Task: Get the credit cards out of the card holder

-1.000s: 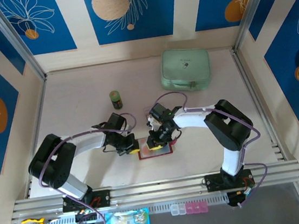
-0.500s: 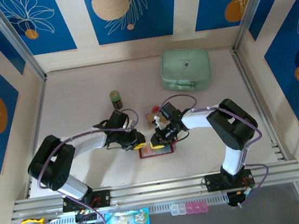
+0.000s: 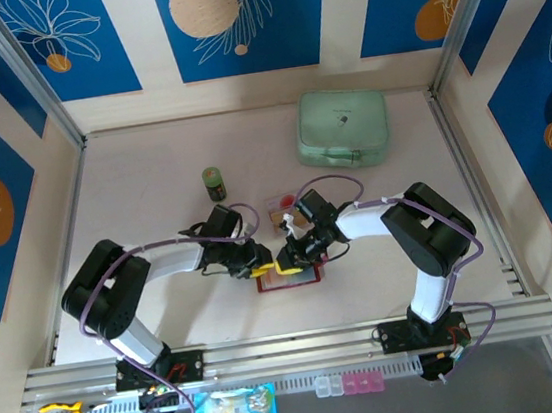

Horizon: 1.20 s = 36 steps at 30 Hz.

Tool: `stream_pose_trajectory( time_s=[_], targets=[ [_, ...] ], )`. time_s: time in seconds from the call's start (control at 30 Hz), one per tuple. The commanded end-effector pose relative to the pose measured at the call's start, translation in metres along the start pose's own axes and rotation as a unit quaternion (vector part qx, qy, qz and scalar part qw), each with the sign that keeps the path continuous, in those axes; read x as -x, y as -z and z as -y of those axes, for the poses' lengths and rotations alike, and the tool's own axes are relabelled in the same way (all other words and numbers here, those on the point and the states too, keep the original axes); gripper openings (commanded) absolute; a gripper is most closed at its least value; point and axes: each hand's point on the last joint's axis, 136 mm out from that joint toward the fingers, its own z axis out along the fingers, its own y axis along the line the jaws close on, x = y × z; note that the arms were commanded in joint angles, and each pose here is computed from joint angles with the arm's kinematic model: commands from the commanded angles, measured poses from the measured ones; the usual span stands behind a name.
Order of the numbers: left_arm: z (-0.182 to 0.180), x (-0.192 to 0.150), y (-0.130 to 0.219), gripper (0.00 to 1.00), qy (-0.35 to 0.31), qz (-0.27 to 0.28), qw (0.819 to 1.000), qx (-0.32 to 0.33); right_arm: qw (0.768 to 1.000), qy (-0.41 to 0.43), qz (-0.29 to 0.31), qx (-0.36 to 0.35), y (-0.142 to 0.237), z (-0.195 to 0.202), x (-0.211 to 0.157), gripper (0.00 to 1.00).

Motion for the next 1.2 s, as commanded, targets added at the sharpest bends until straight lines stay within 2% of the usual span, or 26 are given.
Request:
stream_pose_trajectory(
  time_s=[0.0,0.2,0.43,0.73,1.17],
  targets=[
    [-0.004,-0.008,-0.005,0.29,0.005,-0.017,1.000,0.002,1.000,-0.011,-0.008,0.008,0.000,0.001,-0.005,0.15],
    [-0.007,-0.008,-0.003,0.31,0.007,-0.010,1.000,0.007,1.000,-0.012,-0.008,0.008,-0.001,0.002,-0.006,0.15],
    [0.001,-0.006,-0.004,0.19,0.004,-0.009,1.000,-0.014,1.000,-0.007,-0.008,0.011,0.000,0.000,-0.006,0.15],
    [0.014,-0.004,0.005,0.17,-0.003,0.000,1.000,-0.025,1.000,0.018,0.005,0.001,0.008,-0.011,-0.008,0.18],
    [0.038,-0.004,0.019,0.21,-0.021,0.003,0.999,-0.035,0.995,0.038,0.088,-0.038,0.054,-0.023,-0.001,0.21]
  ],
)
